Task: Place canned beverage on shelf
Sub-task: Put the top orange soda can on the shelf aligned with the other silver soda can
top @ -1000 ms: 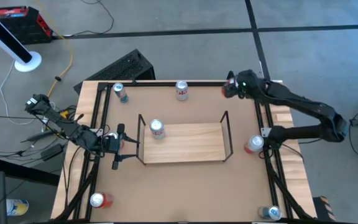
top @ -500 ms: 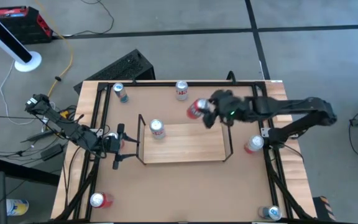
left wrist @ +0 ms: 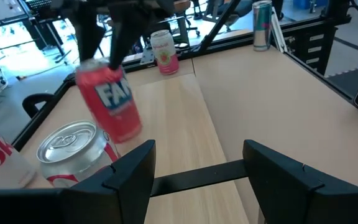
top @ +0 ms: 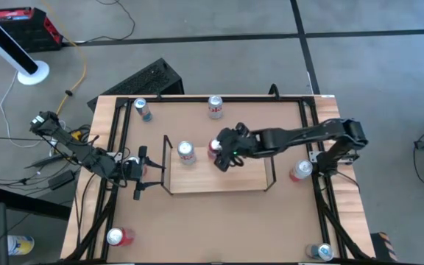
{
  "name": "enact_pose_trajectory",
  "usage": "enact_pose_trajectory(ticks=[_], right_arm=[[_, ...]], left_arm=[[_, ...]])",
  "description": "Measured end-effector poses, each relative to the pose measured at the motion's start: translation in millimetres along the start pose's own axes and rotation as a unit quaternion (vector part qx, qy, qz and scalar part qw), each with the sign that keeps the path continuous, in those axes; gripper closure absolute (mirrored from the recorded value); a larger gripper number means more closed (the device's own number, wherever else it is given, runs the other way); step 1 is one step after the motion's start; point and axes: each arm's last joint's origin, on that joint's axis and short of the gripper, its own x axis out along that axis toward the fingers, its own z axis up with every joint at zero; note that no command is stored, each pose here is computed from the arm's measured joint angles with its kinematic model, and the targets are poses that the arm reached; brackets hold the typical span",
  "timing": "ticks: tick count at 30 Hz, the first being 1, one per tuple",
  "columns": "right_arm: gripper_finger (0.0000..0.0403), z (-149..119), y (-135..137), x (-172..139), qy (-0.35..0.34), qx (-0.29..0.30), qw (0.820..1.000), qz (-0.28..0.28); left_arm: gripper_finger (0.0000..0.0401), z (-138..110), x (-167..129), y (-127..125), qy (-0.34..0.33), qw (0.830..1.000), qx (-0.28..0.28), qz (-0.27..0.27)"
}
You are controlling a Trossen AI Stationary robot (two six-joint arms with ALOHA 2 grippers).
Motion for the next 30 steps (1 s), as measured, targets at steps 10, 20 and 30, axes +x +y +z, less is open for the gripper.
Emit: enact_pose_trajectory(ticks=[10,20,30], right_arm=[[0.0127,-3.1,3.6,20.8,0.014,-0.008,1.000,0.018],[0.0127,-2.9,7.2,31.3,0.015,-0.051,0.997,0.048],[0.0127,-0.8,3.8,35.7,0.013,-0.057,0.997,0.049]], left_arm=[[0.0173,-0.3,0.0,0.0,0.001,1.000,0.001,0.000],[0.0173,-0.2,0.1,-0.1,0.001,1.000,0.001,0.000],[0.0173,-0.2,0.0,-0.1,0.001,1.000,0.001,0.000]])
